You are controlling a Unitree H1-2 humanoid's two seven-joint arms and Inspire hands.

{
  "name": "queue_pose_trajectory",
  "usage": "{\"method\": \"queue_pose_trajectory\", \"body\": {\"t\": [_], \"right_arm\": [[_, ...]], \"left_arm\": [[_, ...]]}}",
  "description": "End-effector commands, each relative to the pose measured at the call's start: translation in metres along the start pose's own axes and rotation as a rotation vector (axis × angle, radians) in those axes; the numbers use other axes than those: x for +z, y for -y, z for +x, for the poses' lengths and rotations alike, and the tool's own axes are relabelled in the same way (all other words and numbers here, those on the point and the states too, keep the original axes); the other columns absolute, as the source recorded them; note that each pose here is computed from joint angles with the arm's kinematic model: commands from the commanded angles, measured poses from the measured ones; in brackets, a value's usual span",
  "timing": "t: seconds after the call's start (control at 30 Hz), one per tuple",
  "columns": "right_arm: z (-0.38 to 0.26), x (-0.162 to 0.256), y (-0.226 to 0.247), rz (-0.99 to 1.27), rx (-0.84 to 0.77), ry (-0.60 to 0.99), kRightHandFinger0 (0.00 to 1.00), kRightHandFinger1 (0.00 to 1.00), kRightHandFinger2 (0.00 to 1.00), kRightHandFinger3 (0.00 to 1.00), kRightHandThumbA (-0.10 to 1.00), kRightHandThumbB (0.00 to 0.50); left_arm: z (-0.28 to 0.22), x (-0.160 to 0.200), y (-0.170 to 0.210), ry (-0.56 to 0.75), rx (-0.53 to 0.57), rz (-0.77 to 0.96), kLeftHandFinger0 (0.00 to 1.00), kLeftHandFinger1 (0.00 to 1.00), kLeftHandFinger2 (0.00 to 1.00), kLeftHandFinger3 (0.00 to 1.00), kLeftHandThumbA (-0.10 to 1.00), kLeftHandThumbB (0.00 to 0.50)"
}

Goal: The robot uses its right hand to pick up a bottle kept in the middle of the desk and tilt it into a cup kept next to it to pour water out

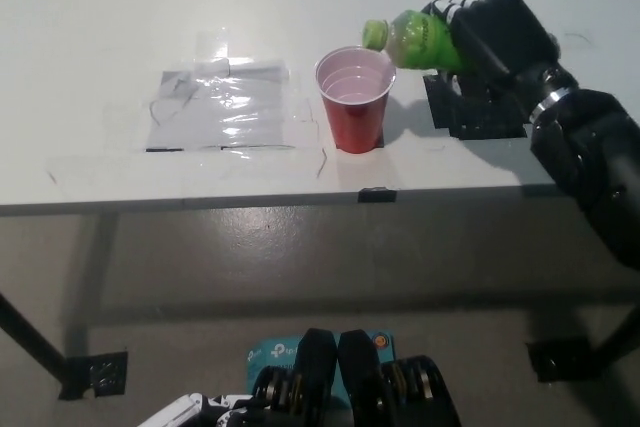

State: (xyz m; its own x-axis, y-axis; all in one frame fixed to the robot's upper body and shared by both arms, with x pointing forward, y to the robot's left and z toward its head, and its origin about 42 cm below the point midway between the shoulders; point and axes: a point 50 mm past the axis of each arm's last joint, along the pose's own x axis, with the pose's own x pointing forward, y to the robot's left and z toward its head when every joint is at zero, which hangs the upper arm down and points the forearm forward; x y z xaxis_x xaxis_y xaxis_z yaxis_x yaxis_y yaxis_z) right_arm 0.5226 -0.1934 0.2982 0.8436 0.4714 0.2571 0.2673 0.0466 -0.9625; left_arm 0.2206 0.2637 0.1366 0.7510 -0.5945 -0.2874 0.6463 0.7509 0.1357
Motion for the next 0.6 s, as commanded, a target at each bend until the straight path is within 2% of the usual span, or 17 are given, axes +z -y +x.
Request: {"method": "queue_pose_trajectory", "body": {"t": [0.0,0.07,0.13,0.2,0.27,0.3,0.37,0.4,0.43,0.47,0.57], "right_arm": [[0.018,-0.011,0.043,-0.122,-0.059,0.005,0.00,0.01,0.09,0.40,-0.04,0.135],[0.017,-0.008,0.038,-0.169,-0.086,0.047,0.00,0.00,0.06,0.38,0.01,0.191],[0.017,-0.009,0.037,-0.187,-0.088,0.056,0.00,0.00,0.07,0.40,0.02,0.206],[0.017,-0.005,0.032,-0.222,-0.049,0.077,0.00,0.06,0.15,0.44,0.01,0.150],[0.017,-0.004,0.031,-0.222,-0.048,0.085,0.00,0.06,0.17,0.43,0.01,0.118],[0.018,-0.002,0.027,-0.240,-0.055,0.101,0.00,0.06,0.16,0.39,-0.04,0.133],[0.022,0.000,0.027,-0.255,-0.024,0.089,0.00,0.06,0.17,0.38,-0.02,0.128],[0.023,0.000,0.028,-0.262,-0.022,0.087,0.00,0.05,0.17,0.39,-0.04,0.155],[0.026,0.001,0.030,-0.270,-0.010,0.076,0.00,0.04,0.18,0.42,-0.04,0.150],[0.030,0.001,0.032,-0.282,0.011,0.065,0.00,0.03,0.18,0.39,-0.09,0.109],[0.038,0.001,0.037,-0.319,0.036,0.056,0.00,0.05,0.21,0.37,-0.10,0.180]], "left_arm": [[-0.008,0.009,-0.006,0.007,-0.007,0.040,0.86,0.89,0.88,1.00,1.00,0.500],[-0.008,0.010,-0.006,0.004,-0.005,0.042,0.87,0.90,0.89,1.00,1.00,0.500],[-0.007,0.012,-0.007,0.007,-0.008,0.045,0.87,0.90,0.89,1.00,1.00,0.500],[-0.006,0.013,-0.007,0.011,-0.012,0.037,0.88,0.90,0.89,1.00,1.00,0.500],[-0.006,0.013,-0.007,0.017,-0.015,0.043,0.87,0.90,0.89,1.00,1.00,0.494],[-0.006,0.013,-0.008,0.014,-0.015,0.041,0.87,0.89,0.88,1.00,1.00,0.485],[-0.005,0.013,-0.007,0.015,-0.015,0.040,0.86,0.89,0.88,1.00,1.00,0.484],[-0.005,0.013,-0.007,0.015,-0.017,0.039,0.86,0.89,0.88,1.00,1.00,0.478],[-0.005,0.013,-0.007,0.019,-0.017,0.035,0.86,0.89,0.87,1.00,1.00,0.471],[-0.005,0.013,-0.007,0.019,-0.016,0.036,0.85,0.89,0.87,1.00,1.00,0.470],[-0.005,0.013,-0.007,0.013,-0.016,0.035,0.85,0.89,0.86,1.00,1.00,0.492]]}}
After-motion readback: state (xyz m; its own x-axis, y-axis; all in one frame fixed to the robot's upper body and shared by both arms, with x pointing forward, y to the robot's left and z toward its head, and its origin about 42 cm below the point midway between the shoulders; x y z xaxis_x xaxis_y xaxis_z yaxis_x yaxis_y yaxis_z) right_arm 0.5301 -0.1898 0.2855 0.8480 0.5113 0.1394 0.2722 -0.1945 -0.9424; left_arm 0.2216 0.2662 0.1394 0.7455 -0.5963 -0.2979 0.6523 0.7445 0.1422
